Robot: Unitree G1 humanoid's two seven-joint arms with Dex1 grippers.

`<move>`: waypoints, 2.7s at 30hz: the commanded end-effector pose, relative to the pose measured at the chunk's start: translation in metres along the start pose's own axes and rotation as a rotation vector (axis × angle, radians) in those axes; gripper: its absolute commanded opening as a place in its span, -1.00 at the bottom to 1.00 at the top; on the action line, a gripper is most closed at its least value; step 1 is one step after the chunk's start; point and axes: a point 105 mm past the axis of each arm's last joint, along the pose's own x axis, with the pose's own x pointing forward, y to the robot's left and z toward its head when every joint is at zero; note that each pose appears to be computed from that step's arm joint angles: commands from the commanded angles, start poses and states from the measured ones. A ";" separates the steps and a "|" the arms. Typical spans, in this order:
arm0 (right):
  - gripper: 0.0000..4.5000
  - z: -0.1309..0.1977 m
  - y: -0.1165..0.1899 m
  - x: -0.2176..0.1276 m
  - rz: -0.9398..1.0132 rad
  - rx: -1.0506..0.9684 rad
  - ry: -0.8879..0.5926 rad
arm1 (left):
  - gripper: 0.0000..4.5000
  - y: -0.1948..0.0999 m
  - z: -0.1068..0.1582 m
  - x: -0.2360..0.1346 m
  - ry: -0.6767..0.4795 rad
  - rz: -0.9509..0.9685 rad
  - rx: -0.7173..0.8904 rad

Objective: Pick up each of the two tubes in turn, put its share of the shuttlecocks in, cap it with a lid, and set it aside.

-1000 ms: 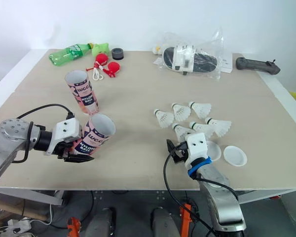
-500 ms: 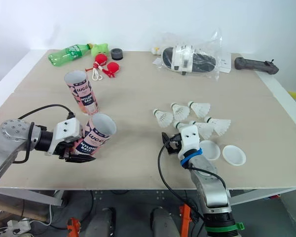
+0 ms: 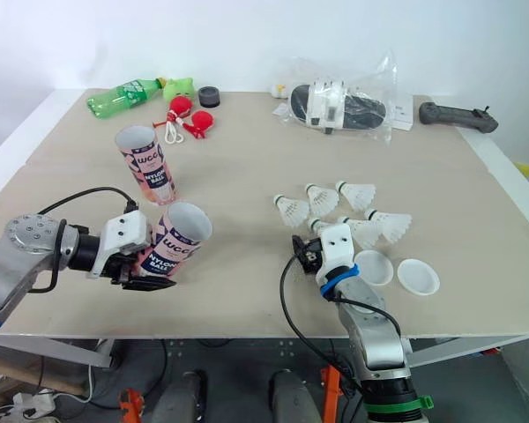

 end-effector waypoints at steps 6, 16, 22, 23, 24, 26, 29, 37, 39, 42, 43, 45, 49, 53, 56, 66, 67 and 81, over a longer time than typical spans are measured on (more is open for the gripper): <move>-0.96 0.010 -0.006 -0.003 -0.024 0.001 -0.044 | 0.51 0.002 0.013 -0.007 -0.031 0.022 0.038; -0.96 0.048 0.005 -0.034 0.095 -0.035 -0.118 | 0.51 0.001 0.012 -0.005 -0.025 0.017 0.035; -0.96 0.107 0.049 -0.070 0.551 -0.135 -0.198 | 0.51 0.002 0.008 0.001 -0.001 -0.002 0.048; -0.96 0.114 0.052 -0.072 0.603 -0.157 -0.198 | 0.51 0.002 0.008 0.002 0.001 -0.004 0.048; -0.96 0.124 0.056 -0.072 0.674 -0.217 -0.199 | 0.51 0.002 0.008 0.004 0.003 -0.009 0.049; -0.96 0.141 0.060 -0.069 0.784 -0.357 -0.190 | 0.51 0.003 0.009 0.007 0.004 -0.017 0.052; -0.96 0.157 0.066 -0.061 0.902 -0.537 -0.170 | 0.51 0.005 0.007 0.010 0.016 -0.026 0.061; -0.96 0.163 0.090 -0.032 1.066 -0.807 -0.131 | 0.51 0.006 0.007 0.014 0.018 -0.024 0.069; -0.96 0.162 0.094 -0.029 1.084 -0.815 -0.131 | 0.51 0.006 0.007 0.014 0.015 -0.022 0.067; -0.96 0.159 0.102 -0.027 1.117 -0.815 -0.134 | 0.51 0.005 0.006 0.015 0.012 -0.017 0.063; -0.96 0.155 0.107 -0.026 1.127 -0.819 -0.134 | 0.51 0.005 0.006 0.015 0.009 -0.014 0.060; -0.96 0.151 0.112 -0.025 1.143 -0.819 -0.135 | 0.51 0.004 0.007 0.015 0.005 -0.011 0.058; -0.29 0.154 0.117 -0.024 1.149 -0.800 -0.159 | 0.51 0.004 0.007 0.016 0.004 -0.009 0.058; 0.47 0.158 0.120 -0.026 1.156 -0.787 -0.177 | 0.51 0.004 0.008 0.016 0.002 -0.008 0.060; 0.99 0.166 0.118 -0.028 1.142 -0.755 -0.204 | 0.51 0.004 0.008 0.016 0.000 -0.008 0.061; 0.99 0.160 0.052 -0.036 0.745 -0.425 -0.182 | 0.51 0.001 0.006 0.019 -0.007 -0.018 0.045; 0.99 0.153 0.047 -0.037 0.697 -0.410 -0.162 | 0.51 0.001 0.006 0.019 -0.008 -0.018 0.042; 0.99 0.060 0.026 0.012 0.205 -0.212 0.083 | 0.51 0.005 0.010 0.021 -0.016 -0.024 0.054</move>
